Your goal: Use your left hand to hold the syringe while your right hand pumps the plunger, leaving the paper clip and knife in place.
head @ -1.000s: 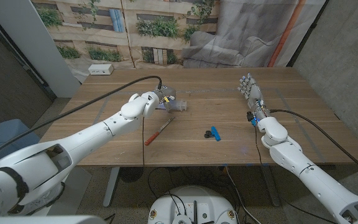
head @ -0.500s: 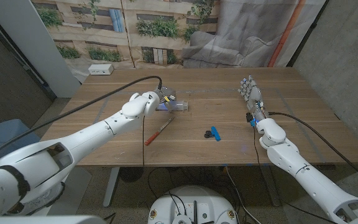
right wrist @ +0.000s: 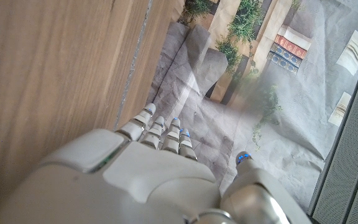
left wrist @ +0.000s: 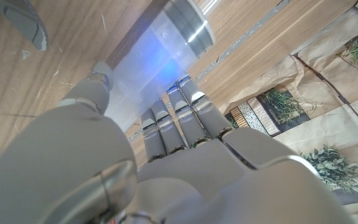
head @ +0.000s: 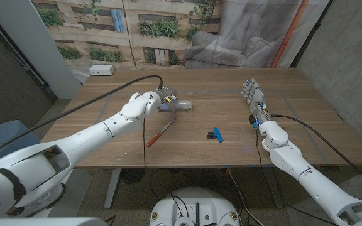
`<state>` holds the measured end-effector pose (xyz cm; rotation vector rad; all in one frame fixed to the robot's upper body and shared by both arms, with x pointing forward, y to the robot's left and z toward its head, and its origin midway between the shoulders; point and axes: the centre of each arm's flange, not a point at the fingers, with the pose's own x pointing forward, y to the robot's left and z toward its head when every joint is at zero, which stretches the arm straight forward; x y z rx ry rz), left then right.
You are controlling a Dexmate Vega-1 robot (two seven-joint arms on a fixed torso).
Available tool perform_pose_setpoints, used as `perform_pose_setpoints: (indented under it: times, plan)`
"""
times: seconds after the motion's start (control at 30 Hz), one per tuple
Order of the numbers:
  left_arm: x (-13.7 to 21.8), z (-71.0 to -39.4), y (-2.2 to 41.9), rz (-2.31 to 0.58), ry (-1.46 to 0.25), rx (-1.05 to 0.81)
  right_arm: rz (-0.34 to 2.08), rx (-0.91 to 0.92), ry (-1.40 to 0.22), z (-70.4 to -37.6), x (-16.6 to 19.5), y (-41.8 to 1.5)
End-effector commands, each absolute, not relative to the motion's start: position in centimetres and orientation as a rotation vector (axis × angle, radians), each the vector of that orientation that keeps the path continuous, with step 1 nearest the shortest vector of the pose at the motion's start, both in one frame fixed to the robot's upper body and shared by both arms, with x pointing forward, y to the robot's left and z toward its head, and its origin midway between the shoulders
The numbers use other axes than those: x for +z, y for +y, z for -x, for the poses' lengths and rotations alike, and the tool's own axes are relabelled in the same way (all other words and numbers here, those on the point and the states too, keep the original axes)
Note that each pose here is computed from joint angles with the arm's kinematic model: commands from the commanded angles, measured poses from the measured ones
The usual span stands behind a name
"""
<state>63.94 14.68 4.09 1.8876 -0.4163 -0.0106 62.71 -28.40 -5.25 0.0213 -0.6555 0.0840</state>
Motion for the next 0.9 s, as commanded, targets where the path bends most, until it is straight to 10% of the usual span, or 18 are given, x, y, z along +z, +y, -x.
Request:
perform_pose_setpoints:
  times: [0.03,0.9]
  plan:
    - [4.34,-63.41,14.92,-1.894,-0.406,-0.006,-0.023,0.075,-0.658,-62.56,-5.58,-28.15]
    - [5.17,-62.45,15.63,-1.868,-0.317,-0.047,-0.028,0.06,-0.644,-62.02,-6.46,-28.01]
